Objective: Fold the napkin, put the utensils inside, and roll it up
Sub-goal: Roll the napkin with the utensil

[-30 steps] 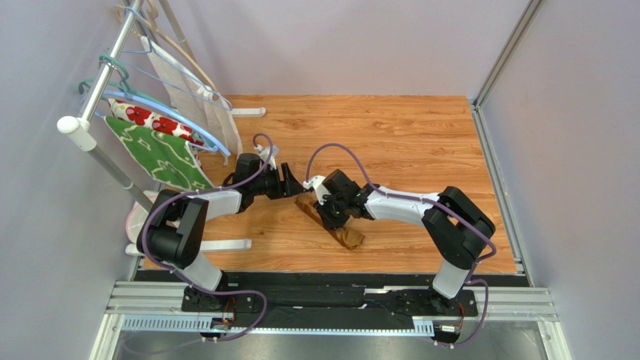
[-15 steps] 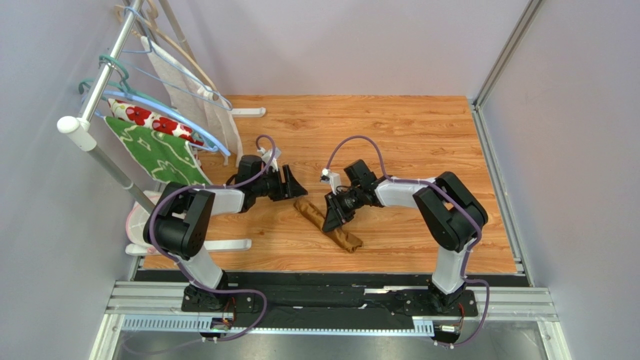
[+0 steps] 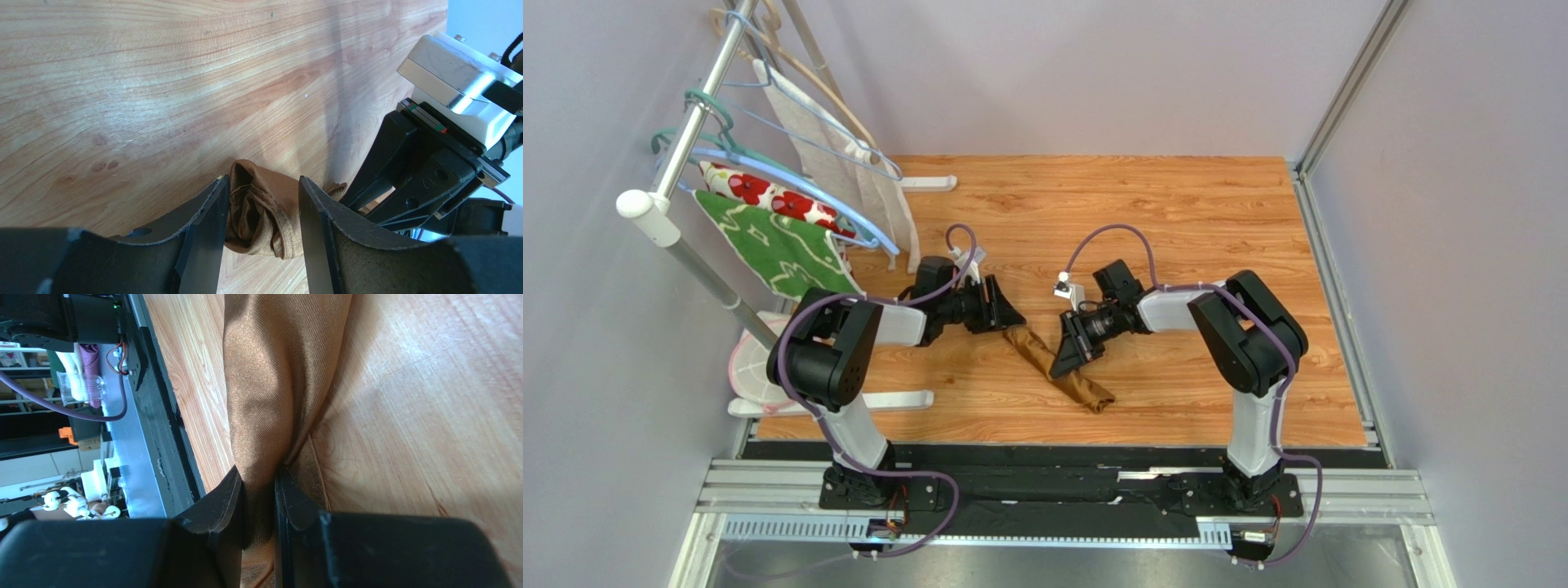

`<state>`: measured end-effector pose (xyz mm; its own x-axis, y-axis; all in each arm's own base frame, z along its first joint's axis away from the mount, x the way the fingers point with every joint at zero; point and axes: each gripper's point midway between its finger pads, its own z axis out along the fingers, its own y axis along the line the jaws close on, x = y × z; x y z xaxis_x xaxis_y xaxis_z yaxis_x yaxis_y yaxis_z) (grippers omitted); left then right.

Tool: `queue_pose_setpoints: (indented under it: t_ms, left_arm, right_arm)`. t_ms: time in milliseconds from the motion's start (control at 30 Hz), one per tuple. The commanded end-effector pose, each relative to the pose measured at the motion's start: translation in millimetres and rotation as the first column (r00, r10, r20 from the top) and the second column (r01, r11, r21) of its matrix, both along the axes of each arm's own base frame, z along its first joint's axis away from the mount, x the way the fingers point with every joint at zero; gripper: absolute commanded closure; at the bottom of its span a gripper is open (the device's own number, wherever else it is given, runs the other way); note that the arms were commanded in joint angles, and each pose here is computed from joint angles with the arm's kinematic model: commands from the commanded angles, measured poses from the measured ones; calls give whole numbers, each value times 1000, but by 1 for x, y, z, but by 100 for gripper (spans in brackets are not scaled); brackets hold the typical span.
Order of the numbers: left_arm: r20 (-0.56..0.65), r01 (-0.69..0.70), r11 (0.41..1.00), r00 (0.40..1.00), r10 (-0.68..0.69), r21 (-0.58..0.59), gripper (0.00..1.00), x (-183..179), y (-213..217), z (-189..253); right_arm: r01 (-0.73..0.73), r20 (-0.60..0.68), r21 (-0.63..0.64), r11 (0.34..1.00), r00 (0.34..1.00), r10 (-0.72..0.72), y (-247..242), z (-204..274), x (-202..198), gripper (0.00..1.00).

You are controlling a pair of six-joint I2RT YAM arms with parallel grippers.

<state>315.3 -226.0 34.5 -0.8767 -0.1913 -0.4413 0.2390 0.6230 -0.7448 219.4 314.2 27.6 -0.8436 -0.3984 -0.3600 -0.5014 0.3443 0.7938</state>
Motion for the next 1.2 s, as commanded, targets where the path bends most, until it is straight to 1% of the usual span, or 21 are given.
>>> queue_pose_setpoints:
  t_ms: [0, 33, 100, 133, 167, 200, 233, 267, 300, 367, 467, 500, 567, 667, 700, 800, 833, 900, 967, 1133, 1167]
  left_arm:
    - [50, 26, 999, 998, -24, -43, 48, 9, -7, 18]
    - [51, 29, 998, 998, -26, -47, 54, 9, -8, 19]
    - [43, 36, 998, 999, -34, -56, 61, 8, -9, 17]
    - [46, 39, 997, 998, -36, -59, 77, 9, -10, 18]
    - [43, 42, 997, 998, -39, -62, 86, 8, -10, 18]
    - [36, 44, 997, 998, -42, -61, 93, 7, -10, 16]
    - [31, 39, 998, 999, -38, -56, 100, 8, -9, 15]
    - [28, 42, 998, 999, -40, -56, 100, 8, -10, 14]
    - [25, 42, 998, 999, -41, -54, 100, 8, -10, 13]
    - [16, 39, 998, 999, -38, -51, 100, 8, -10, 11]
    - [13, 43, 998, 999, -43, -49, 100, 8, -10, 11]
    - [11, 42, 998, 999, -41, -48, 100, 8, -10, 11]
    - [10, 39, 998, 999, -38, -45, 100, 8, -9, 10]
    - [7, 37, 998, 999, -36, -41, 100, 8, -9, 9]
    - [7, 37, 999, 999, -37, -40, 100, 8, -9, 9]
    - [5, 35, 999, 999, -35, -37, 100, 8, -9, 8]
    - [8, 35, 999, 999, -35, -35, 100, 9, -8, 8]
    - [6, 36, 999, 999, -36, -36, 100, 8, -8, 8]
    - [7, 38, 999, 999, -37, -36, 100, 8, -9, 8]
    - [6, 35, 999, 999, -35, -35, 100, 9, -8, 8]
    - [6, 33, 999, 999, -33, -35, 100, 9, -8, 8]
  right_arm:
    - [23, 24, -14, 1000, 999, -23, 2, -10, 13, 90]
    - [27, 23, -17, 999, 999, -27, 1, -11, 14, 90]
    - [41, 25, -27, 999, 999, -40, -1, -12, 17, 89]
    - [44, 28, -28, 999, 999, -43, -1, -11, 17, 87]
    - [51, 36, -31, 998, 998, -49, -1, -8, 20, 82]
    - [63, 60, -40, 997, 996, -60, -1, -5, 24, 69]
    - [70, 59, -56, 996, 996, -67, -3, -1, 25, 59]
    - [76, 72, -65, 995, 995, -71, -4, 2, 26, 51]
    - [96, 122, -65, 993, 989, -88, -3, 16, 35, 45]
    - [114, 146, -98, 989, 984, -99, -8, 25, 37, 41]
    - [153, 243, -123, 981, 963, -119, -13, 53, 45, 36]
    - [182, 299, -150, 972, 945, -131, -13, 58, 51, 35]
    - [200, 381, -168, 965, 916, -123, -13, 74, 51, 35]
    - [236, 528, -260, 936, 847, -67, -6, 80, 46, 35]
    - [261, 589, -306, 915, 808, -34, 0, 78, 42, 35]
    - [292, 658, -388, 874, 752, 41, 6, 68, 31, 36]
    - [322, 682, -409, 854, 730, 51, 4, 65, 33, 36]
    - [339, 702, -453, 825, 706, 95, 5, 53, 30, 36]
    - [336, 704, -473, 815, 700, 120, 7, 46, 26, 37]
    - [317, 696, -538, 781, 689, 200, 9, 26, 14, 43]
    - [314, 693, -545, 778, 691, 207, 9, 24, 13, 46]
